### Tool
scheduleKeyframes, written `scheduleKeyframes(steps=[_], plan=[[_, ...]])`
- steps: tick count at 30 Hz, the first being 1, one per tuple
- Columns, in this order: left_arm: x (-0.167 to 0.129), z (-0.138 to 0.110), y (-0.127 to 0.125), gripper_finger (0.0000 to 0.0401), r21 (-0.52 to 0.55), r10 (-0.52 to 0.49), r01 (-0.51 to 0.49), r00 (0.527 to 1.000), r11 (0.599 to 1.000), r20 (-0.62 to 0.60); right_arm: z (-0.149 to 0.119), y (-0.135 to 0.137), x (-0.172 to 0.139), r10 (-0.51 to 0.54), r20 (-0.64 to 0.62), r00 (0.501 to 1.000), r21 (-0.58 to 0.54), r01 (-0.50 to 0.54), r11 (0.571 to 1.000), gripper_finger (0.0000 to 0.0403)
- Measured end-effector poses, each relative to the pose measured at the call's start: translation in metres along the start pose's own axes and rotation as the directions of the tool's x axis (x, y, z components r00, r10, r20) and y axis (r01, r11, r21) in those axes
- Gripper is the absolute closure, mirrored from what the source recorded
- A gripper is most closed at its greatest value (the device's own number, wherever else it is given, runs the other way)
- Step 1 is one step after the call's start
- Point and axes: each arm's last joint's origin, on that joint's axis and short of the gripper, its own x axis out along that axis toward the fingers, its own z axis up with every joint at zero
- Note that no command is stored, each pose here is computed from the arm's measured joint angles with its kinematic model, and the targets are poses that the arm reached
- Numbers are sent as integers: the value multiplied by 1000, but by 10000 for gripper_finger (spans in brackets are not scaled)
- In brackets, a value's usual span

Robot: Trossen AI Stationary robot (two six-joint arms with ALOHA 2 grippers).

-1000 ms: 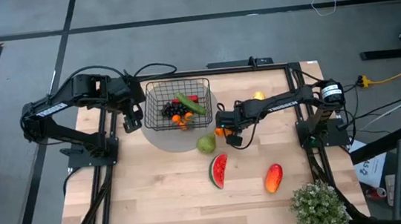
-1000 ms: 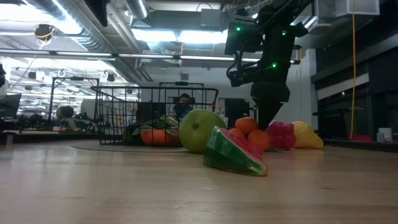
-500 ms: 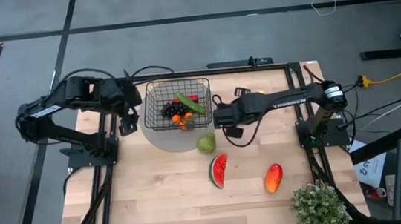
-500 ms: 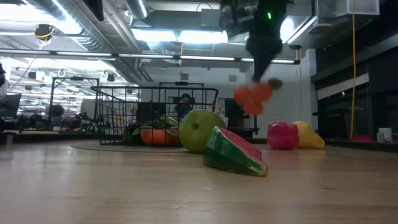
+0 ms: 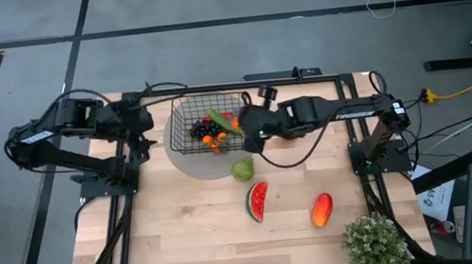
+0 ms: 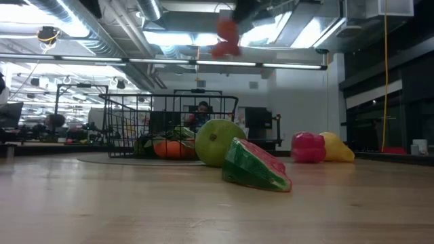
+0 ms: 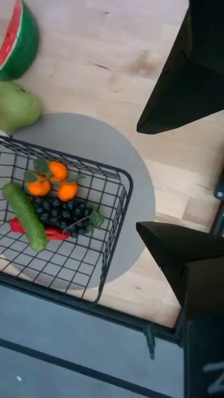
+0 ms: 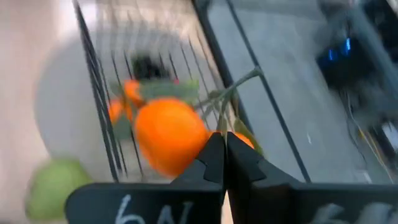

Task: Build produce basket
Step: Put the tangerine into the wire basket, then put the yellow pear into the wire basket

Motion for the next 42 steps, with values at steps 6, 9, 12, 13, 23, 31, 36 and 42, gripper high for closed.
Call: scheduleKeyframes(steps=[6,9,12,13,23,31,36,42], plan=[[21,-32,-3,160,-21,-25,28,994,999,102,20,-6,11,109,173,979,-7,-109,994,403],[35,-46,-6,160,-54,-41,51,984,997,172,24,-11,14,132,216,968,13,-138,990,403],[50,-54,-10,160,-67,-58,78,963,995,264,27,-18,18,130,239,962,37,-143,989,403],[56,-58,-12,160,-66,-62,84,957,994,284,27,-20,19,136,247,960,43,-151,988,403],[123,-94,-30,160,-52,-120,149,922,987,369,28,-34,28,190,259,947,64,-213,975,401],[153,-114,-44,160,-102,-239,297,894,949,380,29,-36,29,183,271,945,69,-208,976,384],[156,-116,-51,160,-101,-319,391,853,915,412,28,-39,31,176,268,947,70,-202,977,355],[154,-118,-56,160,-112,-352,428,844,897,404,28,-41,33,170,264,949,82,-198,977,318]])
